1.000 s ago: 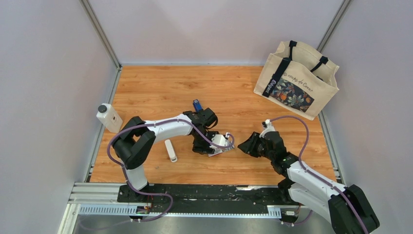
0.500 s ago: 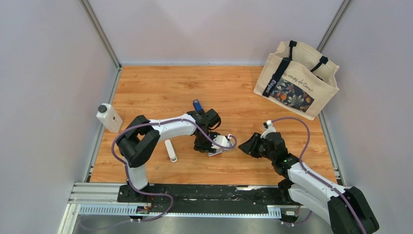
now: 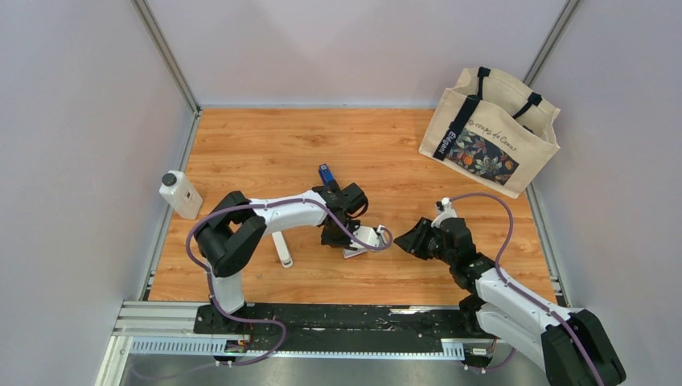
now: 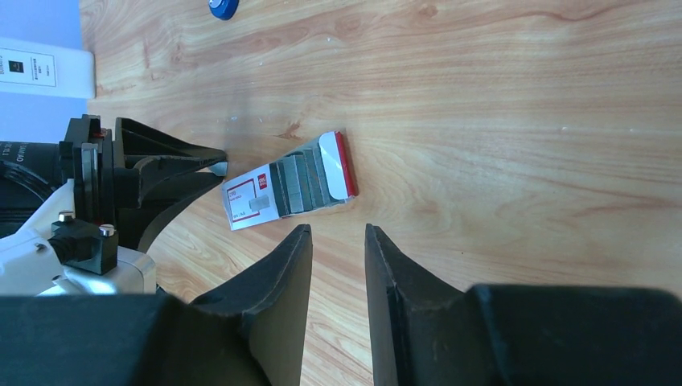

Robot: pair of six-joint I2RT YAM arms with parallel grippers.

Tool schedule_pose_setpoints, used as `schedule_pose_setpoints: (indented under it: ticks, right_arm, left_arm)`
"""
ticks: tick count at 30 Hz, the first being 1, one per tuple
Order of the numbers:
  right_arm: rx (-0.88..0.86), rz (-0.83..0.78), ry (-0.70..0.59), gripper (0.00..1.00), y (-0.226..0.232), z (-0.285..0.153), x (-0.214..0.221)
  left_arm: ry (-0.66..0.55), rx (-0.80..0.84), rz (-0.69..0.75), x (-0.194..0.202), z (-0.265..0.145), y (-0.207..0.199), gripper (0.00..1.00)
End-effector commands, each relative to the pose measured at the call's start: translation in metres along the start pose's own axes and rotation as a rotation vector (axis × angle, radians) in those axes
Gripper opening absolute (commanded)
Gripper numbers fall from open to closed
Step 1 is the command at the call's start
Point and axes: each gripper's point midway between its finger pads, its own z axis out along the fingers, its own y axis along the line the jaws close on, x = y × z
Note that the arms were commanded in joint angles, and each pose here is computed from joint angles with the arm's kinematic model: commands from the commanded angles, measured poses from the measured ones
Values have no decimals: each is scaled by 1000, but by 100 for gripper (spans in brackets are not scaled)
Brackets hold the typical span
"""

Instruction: Unload the staples from the stapler

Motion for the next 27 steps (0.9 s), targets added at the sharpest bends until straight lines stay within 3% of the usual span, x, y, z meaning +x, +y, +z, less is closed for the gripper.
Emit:
schedule_pose_setpoints:
  ticks: [1, 9, 14, 20, 25, 27]
  right_arm:
    - [-36, 1, -24, 33, 7, -1, -5]
    - [-44, 3, -26, 33, 10, -1, -8]
    - [-77, -27, -61, 32, 22, -8, -18]
    - [-251, -135, -148, 34, 80, -43, -49]
    - [-467, -221, -185, 38, 145, -86, -69]
    - [-545, -254, -190, 40, 173, -104, -79]
  left_arm:
    - [51, -6, 9, 7, 1, 0, 31]
    - [54, -21, -45, 6, -13, -3, 10]
    - [-45, -94, -115, -27, -67, 15, 6]
    - [-389, -126, -295, -91, -175, 25, 5]
    - [-808, 11, -505, -134, -269, 17, 6]
    - [-916, 75, -498, -145, -294, 9, 6]
